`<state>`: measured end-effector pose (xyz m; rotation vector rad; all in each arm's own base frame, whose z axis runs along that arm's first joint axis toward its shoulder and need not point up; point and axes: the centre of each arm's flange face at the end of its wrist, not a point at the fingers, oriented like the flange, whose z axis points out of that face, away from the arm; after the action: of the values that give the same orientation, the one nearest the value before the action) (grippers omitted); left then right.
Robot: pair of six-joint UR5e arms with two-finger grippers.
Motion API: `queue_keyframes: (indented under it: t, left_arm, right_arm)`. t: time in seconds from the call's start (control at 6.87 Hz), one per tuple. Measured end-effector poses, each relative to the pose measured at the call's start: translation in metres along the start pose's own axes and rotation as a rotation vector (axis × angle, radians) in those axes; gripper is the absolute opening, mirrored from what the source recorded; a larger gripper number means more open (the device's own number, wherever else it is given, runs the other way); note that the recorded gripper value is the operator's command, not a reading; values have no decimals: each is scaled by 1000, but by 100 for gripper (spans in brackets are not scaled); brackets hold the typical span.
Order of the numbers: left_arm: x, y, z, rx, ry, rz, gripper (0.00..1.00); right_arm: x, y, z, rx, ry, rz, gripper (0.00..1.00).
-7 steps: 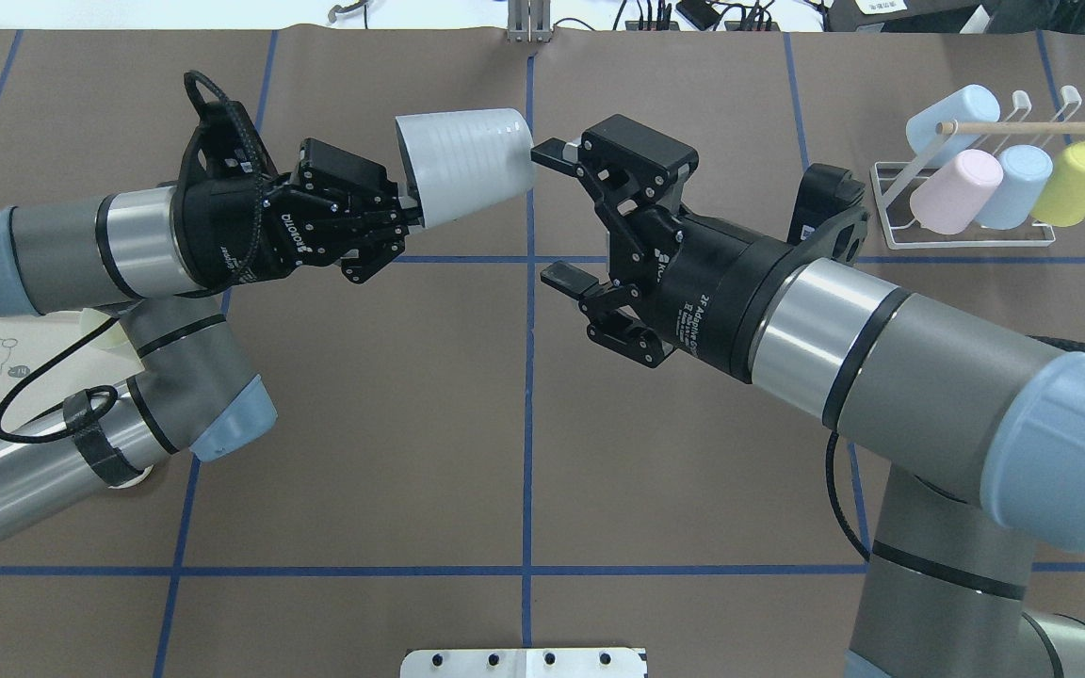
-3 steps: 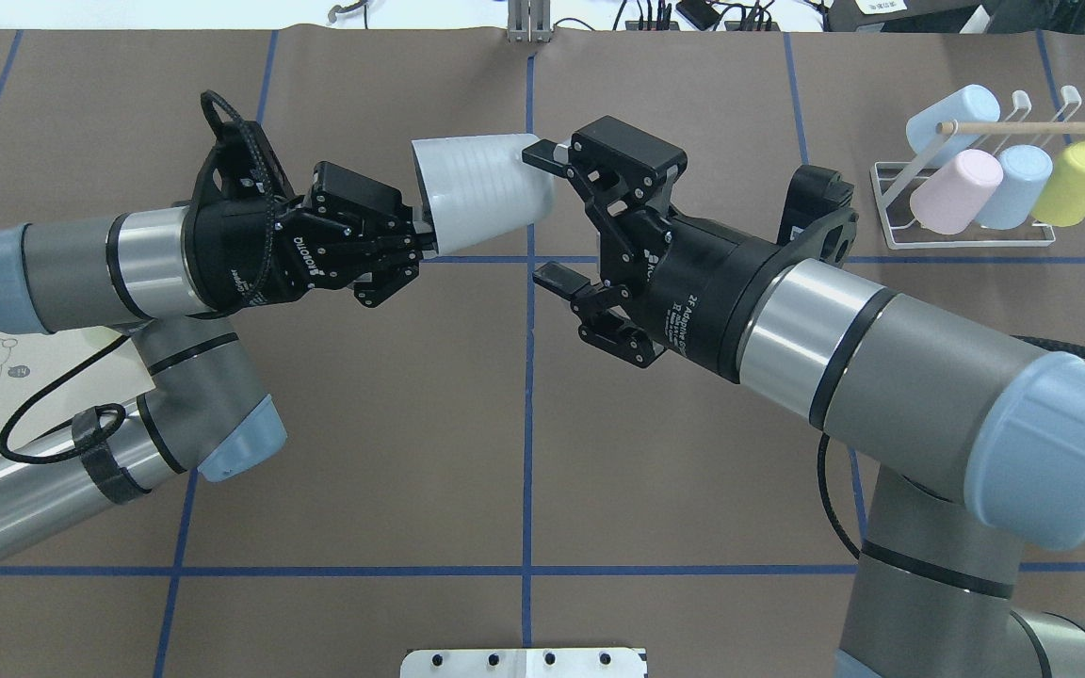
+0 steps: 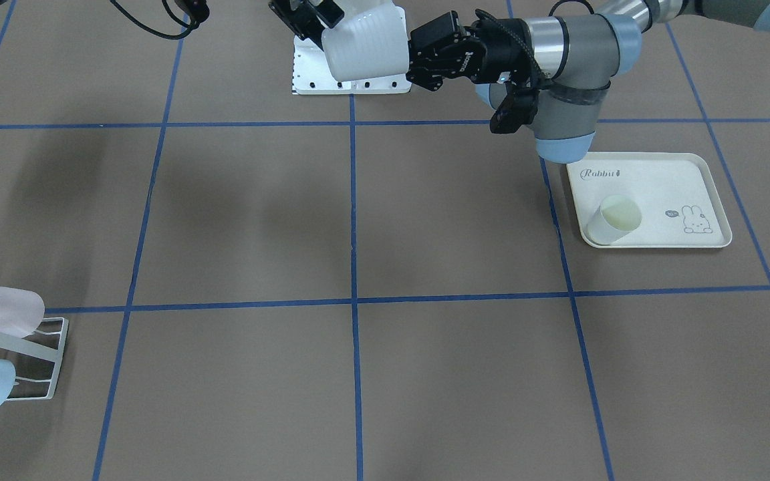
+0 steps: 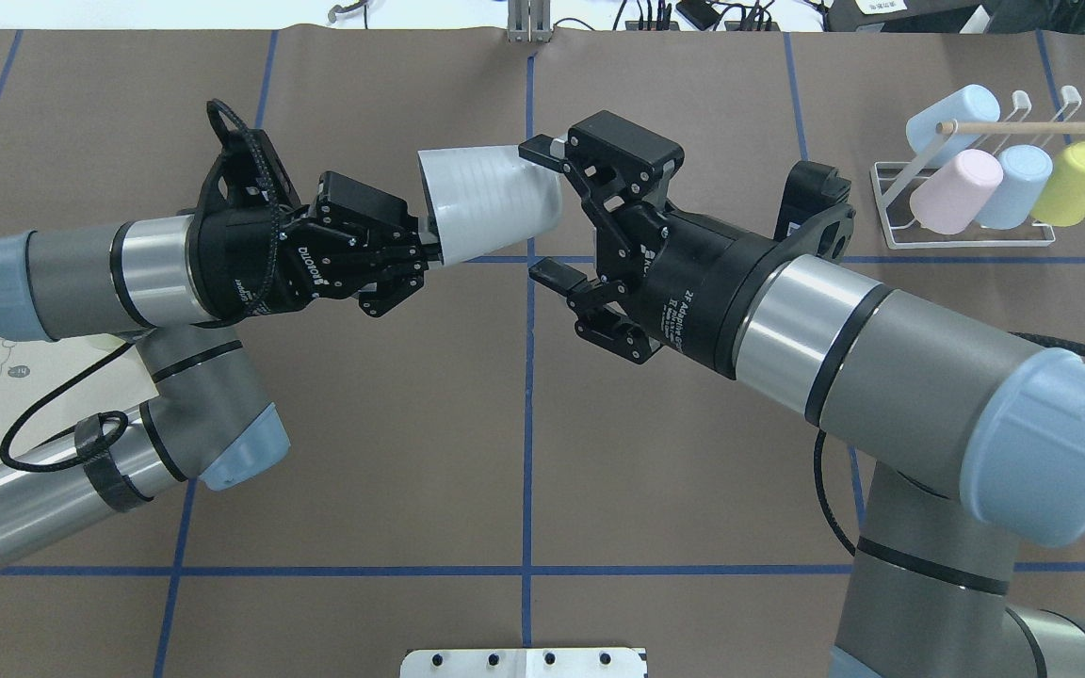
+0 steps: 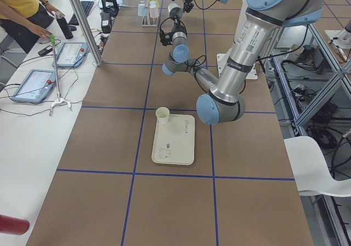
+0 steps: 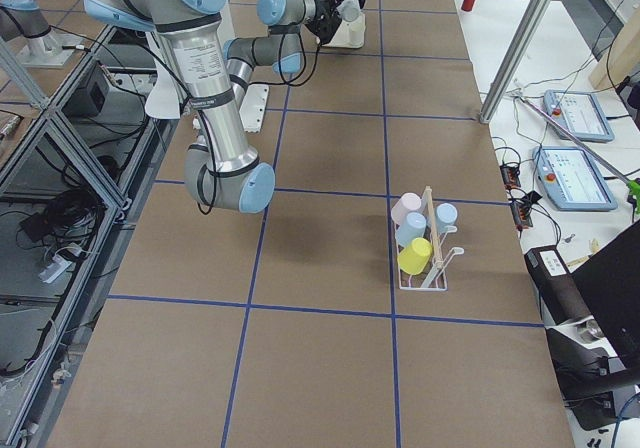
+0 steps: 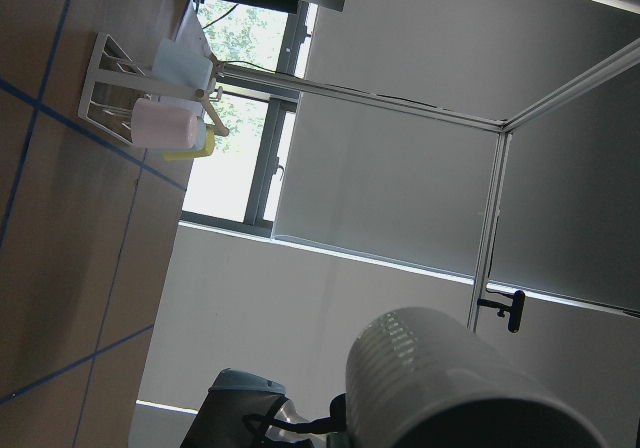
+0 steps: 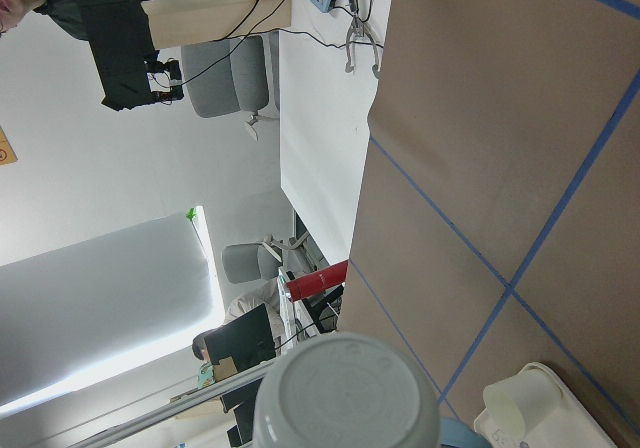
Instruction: Transfer IKEA cup to right arm and place on rack
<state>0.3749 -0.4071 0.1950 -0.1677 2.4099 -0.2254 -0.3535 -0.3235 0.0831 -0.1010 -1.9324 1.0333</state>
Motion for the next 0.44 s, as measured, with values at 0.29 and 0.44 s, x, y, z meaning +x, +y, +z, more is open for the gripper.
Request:
queue_keyframes:
  t: [0.29, 0.44]
  left_arm:
    - [0, 3, 0, -6, 3, 0, 0]
    - [2, 5, 0, -11, 8, 0, 0]
  right_arm:
    - [0, -1, 1, 3, -1, -1, 100]
    - [0, -1, 1, 4, -1, -1, 100]
